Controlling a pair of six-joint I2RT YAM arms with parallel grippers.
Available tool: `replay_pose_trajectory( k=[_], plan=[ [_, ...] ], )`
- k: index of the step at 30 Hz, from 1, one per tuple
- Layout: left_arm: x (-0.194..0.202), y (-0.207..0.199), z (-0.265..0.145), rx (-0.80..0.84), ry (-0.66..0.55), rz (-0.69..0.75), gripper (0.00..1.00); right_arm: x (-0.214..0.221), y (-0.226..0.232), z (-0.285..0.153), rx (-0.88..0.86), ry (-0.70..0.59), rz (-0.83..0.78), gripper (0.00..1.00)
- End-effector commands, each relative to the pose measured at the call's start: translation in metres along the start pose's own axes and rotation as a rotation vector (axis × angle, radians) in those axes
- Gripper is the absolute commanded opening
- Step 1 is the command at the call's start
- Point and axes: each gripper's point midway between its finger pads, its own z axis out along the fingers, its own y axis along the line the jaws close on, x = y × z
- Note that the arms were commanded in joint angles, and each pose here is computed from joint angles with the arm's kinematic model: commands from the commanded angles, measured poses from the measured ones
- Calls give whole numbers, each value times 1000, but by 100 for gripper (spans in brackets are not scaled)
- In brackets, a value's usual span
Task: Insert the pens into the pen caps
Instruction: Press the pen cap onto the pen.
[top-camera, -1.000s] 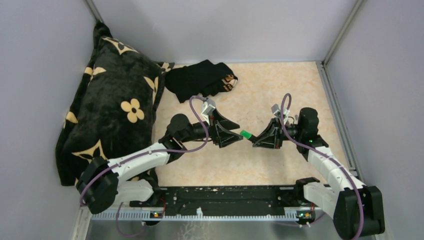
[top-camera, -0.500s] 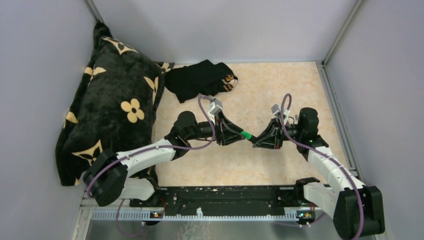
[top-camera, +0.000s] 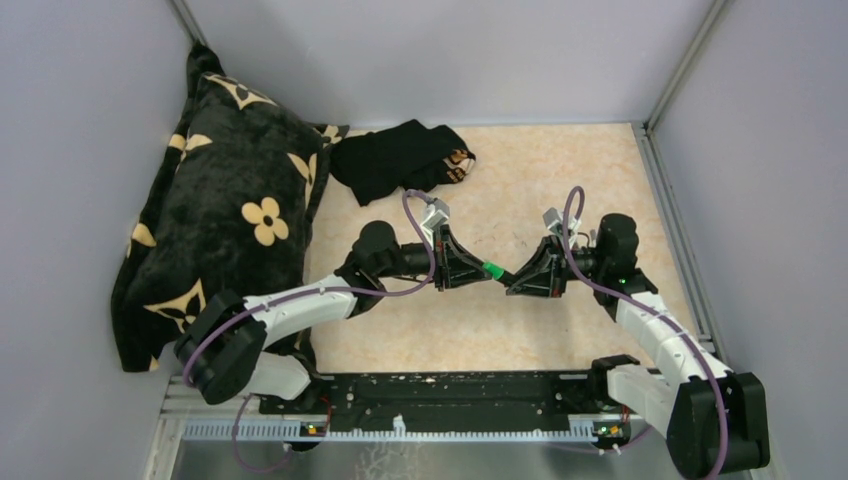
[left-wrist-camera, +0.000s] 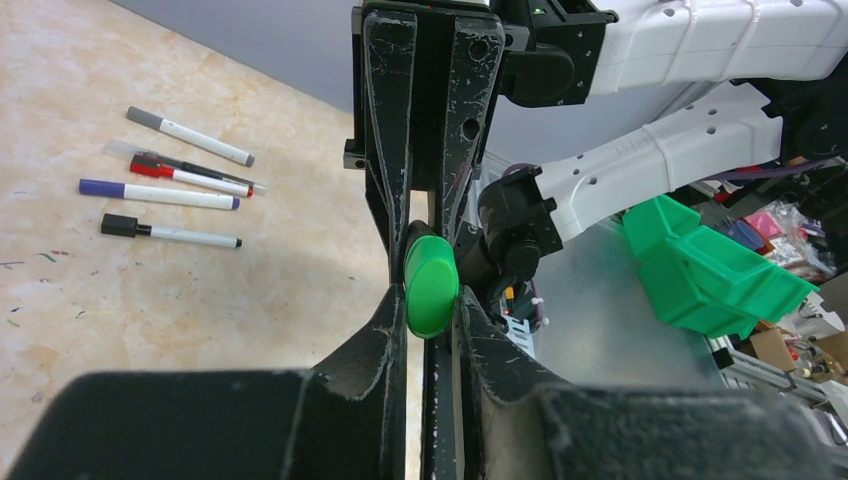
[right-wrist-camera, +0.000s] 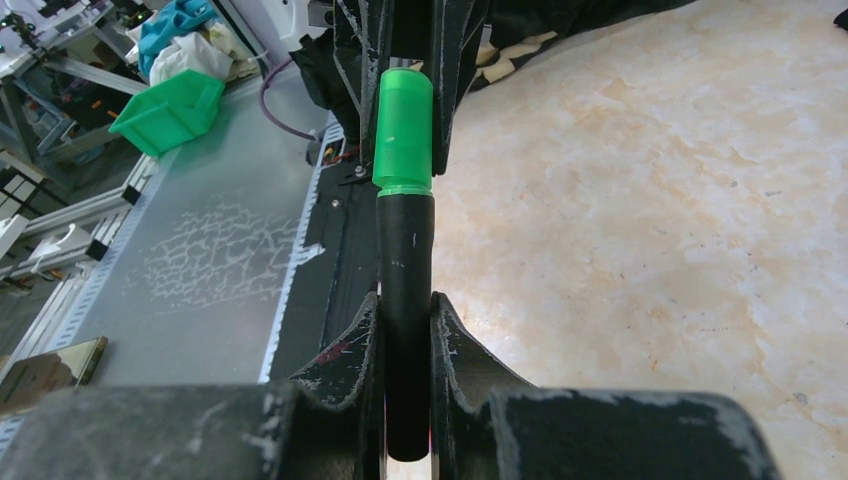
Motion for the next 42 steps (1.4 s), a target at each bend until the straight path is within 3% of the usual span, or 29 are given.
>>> replay_pose_trajectory(
  k=[1,5,7,16,42],
  plan=[
    [-10,-14,4,71,-18,14,18,-20,-1,-2,9,-11,-101,0],
    [-5,-13,4,75,-6,-2,6,-20,-2,-2,13,-12,-99,0],
    [-4,-14,4,78,-4,-6,6,-20,-2,-2,14,-12,-99,0],
    [-14,-21,2,90,-52,6,40,-19,-3,-2,16,-12,-98,0],
    [-27,-20,15,101,-90,29,39,-18,-4,-1,17,-11,-87,0]
  ],
)
